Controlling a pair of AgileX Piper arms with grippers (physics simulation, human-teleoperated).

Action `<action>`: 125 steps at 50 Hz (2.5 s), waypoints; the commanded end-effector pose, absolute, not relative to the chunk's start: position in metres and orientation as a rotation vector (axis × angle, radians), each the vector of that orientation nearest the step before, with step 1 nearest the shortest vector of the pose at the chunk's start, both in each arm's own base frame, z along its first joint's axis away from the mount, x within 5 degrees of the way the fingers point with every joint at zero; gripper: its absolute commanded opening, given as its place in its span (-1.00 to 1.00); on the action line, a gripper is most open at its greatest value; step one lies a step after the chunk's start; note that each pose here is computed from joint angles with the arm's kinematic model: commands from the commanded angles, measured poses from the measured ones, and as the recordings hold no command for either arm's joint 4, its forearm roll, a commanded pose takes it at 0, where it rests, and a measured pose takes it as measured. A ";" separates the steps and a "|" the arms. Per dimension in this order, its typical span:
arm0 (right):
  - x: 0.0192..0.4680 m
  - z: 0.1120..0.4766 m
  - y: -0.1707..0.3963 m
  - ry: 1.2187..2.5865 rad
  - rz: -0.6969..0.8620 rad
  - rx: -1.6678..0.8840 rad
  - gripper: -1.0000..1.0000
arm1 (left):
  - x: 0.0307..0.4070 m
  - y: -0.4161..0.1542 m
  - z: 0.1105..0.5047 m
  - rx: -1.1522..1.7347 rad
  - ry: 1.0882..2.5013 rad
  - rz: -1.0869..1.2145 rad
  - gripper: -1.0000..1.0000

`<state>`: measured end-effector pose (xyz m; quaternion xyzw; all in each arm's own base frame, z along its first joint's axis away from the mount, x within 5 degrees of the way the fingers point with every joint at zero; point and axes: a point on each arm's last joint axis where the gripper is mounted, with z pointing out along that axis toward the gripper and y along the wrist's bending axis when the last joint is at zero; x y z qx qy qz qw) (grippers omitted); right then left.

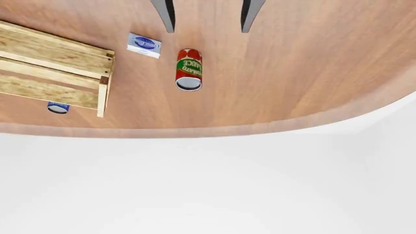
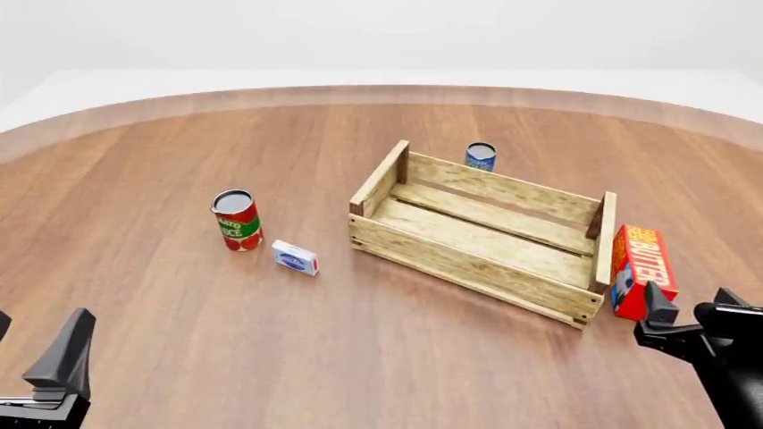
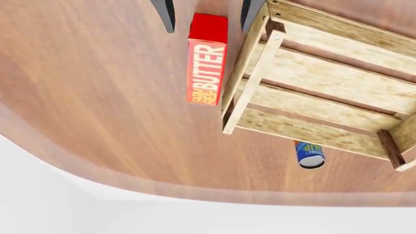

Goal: Pick up the butter and put it in the tray.

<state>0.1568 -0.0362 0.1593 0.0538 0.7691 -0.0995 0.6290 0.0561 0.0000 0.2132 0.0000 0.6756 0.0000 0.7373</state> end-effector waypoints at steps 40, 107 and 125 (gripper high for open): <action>0.172 0.140 -0.041 1.796 -0.233 0.127 1.00 | 0.056 0.000 0.213 0.000 1.484 0.000 1.00; 0.196 0.130 -0.047 1.827 -0.240 0.123 1.00 | 0.056 0.000 0.213 0.000 1.484 0.000 1.00; 0.201 0.126 -0.049 1.840 -0.244 0.117 1.00 | 0.056 0.000 0.213 0.000 1.484 0.000 1.00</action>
